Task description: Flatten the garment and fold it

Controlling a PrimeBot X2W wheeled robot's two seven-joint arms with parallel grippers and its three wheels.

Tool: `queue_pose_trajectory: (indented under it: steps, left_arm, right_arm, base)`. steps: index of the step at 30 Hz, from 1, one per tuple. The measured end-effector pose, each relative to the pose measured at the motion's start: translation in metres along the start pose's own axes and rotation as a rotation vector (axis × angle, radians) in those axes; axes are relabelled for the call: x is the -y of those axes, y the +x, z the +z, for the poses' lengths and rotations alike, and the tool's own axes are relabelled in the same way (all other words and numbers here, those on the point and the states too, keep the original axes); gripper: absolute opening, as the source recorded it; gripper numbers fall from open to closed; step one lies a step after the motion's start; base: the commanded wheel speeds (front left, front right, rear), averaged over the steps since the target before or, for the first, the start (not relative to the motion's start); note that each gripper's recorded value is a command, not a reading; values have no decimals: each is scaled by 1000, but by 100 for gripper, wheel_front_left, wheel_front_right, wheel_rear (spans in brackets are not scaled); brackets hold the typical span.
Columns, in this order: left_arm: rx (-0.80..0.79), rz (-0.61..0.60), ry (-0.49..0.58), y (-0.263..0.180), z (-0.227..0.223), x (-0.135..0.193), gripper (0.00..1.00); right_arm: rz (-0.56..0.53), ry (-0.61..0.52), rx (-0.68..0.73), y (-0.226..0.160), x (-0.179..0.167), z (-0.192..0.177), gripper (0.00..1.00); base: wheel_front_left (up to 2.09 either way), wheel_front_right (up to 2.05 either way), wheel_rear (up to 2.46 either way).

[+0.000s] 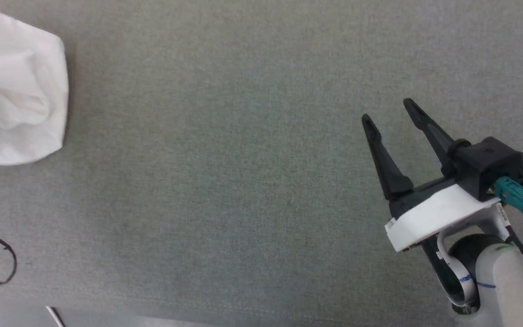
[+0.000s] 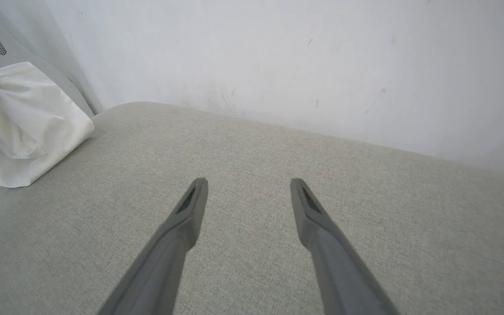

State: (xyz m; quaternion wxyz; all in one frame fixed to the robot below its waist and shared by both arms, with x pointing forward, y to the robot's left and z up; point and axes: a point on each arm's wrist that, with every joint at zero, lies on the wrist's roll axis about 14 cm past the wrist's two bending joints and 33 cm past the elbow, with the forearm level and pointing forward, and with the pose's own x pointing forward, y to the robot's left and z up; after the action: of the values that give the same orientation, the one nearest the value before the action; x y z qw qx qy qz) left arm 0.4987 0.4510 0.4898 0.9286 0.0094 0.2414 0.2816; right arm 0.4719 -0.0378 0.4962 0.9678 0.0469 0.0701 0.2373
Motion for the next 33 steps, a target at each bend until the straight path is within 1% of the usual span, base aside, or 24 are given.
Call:
queue_pose_trajectory:
  steps: [3, 9, 14, 16, 19, 23, 27, 30, 33]
  left_arm:
    - [182, -36, 64, -17, 44, 2, 0]
    - [502, -181, 100, -68, 127, 27, 0]
    - [656, -276, 91, -110, 166, 51, 0]
    - [696, -331, 79, -125, 176, 70, 0]
    - [732, -428, 39, -145, 187, 108, 0]
    - [714, -584, -33, -171, 183, 173, 0]
    - [644, -735, -83, -200, 157, 241, 0]
    - [578, -836, -110, -224, 128, 285, 0]
    - [467, -912, -120, -241, 80, 318, 0]
  right_arm:
    - [-16, 6, 27, -8, 2, 11, 100]
    - [-67, -5, 77, -31, 11, 33, 100]
    - [-102, -28, 122, -51, 14, 51, 100]
    - [-123, -36, 134, -61, 18, 56, 100]
    - [-166, -49, 148, -76, 27, 62, 100]
    - [-234, -67, 158, -97, 42, 66, 100]
    - [-303, -84, 169, -120, 57, 70, 100]
    - [-353, -94, 173, -135, 67, 70, 100]
    - [-389, -95, 168, -148, 74, 68, 100]
  base:
    - [0, 0, 0]
    - [0, 0, 0]
    - [0, 0, 0]
    - [0, 0, 0]
    - [0, 0, 0]
    - [0, 0, 0]
    - [0, 0, 0]
    - [0, 0, 0]
    - [0, 0, 0]
